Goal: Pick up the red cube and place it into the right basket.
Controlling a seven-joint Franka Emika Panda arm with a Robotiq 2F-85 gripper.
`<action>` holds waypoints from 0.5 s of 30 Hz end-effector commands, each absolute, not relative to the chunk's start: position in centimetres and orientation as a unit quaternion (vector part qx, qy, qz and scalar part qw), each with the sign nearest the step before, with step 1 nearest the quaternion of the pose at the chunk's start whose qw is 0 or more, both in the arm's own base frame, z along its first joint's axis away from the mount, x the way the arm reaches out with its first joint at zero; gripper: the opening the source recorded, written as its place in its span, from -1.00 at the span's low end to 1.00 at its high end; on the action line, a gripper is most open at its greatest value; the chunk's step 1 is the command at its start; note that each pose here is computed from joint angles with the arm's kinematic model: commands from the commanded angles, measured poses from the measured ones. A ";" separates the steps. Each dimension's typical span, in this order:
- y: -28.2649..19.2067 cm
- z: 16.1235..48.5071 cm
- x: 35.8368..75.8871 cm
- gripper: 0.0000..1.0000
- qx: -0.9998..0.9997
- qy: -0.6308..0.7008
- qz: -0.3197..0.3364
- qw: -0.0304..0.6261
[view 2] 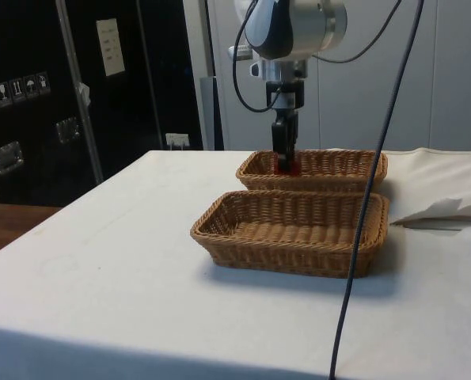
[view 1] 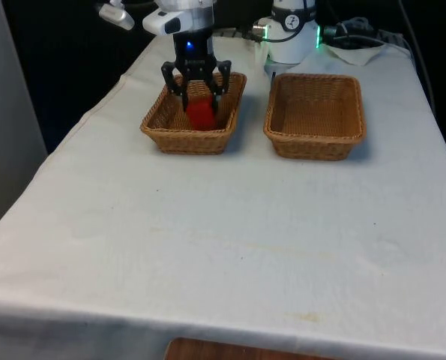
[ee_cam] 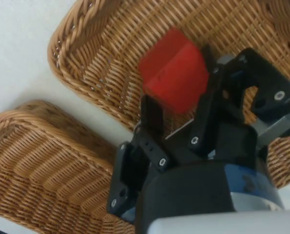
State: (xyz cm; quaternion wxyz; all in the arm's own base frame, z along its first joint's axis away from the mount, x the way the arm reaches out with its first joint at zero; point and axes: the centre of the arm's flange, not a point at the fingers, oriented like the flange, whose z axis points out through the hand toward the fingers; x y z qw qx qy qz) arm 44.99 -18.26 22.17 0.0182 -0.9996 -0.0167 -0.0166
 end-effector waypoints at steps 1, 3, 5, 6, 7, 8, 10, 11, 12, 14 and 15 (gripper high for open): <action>-18.2 22.2 45.0 -0.26 -1.000 -0.016 -0.018 0.019; -18.3 22.2 45.0 0.14 -1.000 -0.017 -0.016 0.019; -18.3 22.2 45.0 0.34 -1.000 -0.016 -0.018 0.019; -18.2 22.2 45.0 0.53 -1.000 -0.017 -0.018 0.019; -18.2 22.2 45.0 0.82 -1.000 -0.017 -0.018 0.019; -18.2 22.2 45.0 0.96 -1.000 -0.017 -0.018 0.019; -18.2 22.2 45.0 1.00 -1.000 -0.017 -0.018 0.018; -18.2 22.2 45.0 1.00 -1.000 -0.017 -0.018 0.018; -18.2 22.2 45.0 1.00 -1.000 -0.017 -0.018 0.018; -18.2 22.2 45.0 1.00 -1.000 -0.017 -0.018 0.018; -18.3 22.2 45.0 1.00 -1.000 -0.017 -0.017 0.019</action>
